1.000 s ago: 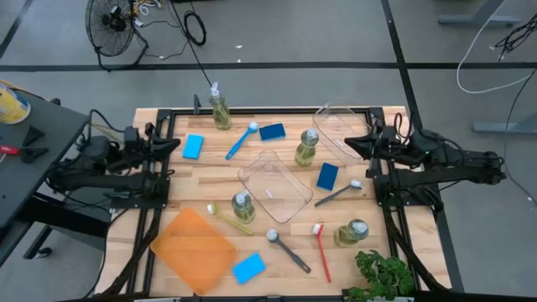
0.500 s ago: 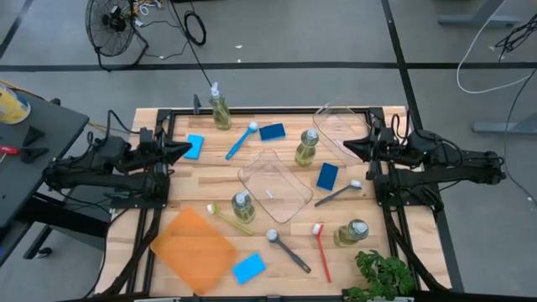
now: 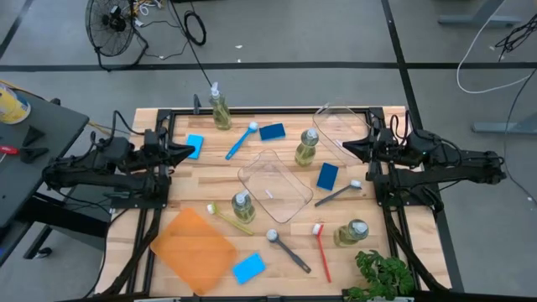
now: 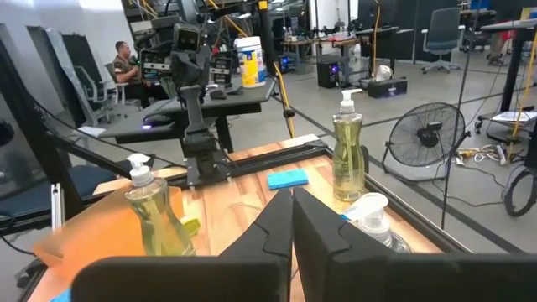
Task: Pick & Place Kitchen Sink Supplies
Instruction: Put the yellow dish soap into the top transparent bin
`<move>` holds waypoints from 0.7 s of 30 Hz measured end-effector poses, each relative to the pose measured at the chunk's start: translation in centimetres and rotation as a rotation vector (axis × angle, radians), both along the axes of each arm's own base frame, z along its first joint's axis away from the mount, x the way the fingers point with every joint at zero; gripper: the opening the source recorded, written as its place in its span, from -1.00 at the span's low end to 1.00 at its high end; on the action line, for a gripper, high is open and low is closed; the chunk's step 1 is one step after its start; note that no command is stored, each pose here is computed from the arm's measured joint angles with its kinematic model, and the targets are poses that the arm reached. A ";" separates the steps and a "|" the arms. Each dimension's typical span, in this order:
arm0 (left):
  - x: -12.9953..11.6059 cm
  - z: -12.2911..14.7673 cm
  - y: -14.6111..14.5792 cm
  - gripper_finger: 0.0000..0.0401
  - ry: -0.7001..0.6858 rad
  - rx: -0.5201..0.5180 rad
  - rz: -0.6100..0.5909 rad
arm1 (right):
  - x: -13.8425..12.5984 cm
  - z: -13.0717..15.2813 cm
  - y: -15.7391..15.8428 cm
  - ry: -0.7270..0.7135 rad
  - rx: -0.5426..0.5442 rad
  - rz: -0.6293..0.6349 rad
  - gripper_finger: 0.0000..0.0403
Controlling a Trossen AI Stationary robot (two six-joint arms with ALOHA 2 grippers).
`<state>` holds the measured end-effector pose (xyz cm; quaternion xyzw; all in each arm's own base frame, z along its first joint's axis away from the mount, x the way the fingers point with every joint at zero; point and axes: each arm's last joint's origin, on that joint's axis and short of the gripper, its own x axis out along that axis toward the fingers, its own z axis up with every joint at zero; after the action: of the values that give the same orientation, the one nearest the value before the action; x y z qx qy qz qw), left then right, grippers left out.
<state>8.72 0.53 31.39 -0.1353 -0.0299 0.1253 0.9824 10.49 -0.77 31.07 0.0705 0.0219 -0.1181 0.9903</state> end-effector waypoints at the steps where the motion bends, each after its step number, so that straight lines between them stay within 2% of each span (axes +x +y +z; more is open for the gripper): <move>1: 0.0 0.0 0.0 -0.88 0.003 0.000 0.000 | 0.0 0.0 0.0 0.000 0.000 -0.005 -0.93; 10: 0.0 0.0 0.0 -0.88 0.001 0.000 0.000 | 0.0 -0.2 -0.5 -0.004 0.056 -0.192 -0.84; 21: 0.0 0.0 0.0 -0.88 0.001 0.000 0.001 | 2.1 -1.2 -0.6 0.105 0.048 -0.226 -0.33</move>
<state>8.74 0.54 31.38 -0.1352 -0.0293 0.1258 0.9824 12.58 -1.40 29.84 0.0900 0.0684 -0.2318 0.9662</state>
